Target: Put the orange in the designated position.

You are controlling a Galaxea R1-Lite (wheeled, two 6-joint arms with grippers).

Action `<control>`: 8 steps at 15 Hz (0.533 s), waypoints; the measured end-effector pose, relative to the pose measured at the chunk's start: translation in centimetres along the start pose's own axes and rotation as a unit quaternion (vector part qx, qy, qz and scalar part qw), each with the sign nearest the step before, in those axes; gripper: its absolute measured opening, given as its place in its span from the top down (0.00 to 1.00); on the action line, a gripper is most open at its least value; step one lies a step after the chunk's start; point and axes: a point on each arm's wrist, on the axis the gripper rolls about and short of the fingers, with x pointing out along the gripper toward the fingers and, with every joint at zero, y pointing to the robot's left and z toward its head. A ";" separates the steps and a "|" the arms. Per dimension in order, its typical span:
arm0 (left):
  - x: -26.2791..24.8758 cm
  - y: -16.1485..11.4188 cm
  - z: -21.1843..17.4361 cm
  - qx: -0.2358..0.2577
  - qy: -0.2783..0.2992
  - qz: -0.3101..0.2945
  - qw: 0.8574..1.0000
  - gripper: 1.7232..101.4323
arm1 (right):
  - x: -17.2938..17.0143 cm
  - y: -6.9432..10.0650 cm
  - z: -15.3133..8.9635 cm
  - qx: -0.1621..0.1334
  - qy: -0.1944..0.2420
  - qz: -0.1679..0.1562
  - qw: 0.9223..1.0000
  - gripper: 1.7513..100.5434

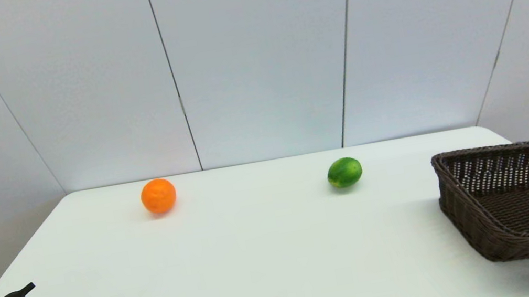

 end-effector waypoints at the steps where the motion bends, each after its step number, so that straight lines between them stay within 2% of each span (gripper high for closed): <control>1: -0.2 0.0 1.1 0.001 -0.005 0.000 1.000 0.00 | 0.0 0.0 0.0 0.000 0.000 0.000 1.000 0.03; 8: -0.2 0.3 12.5 0.047 -0.026 -0.002 0.999 0.00 | 0.0 0.0 0.0 0.000 0.000 0.000 1.000 0.03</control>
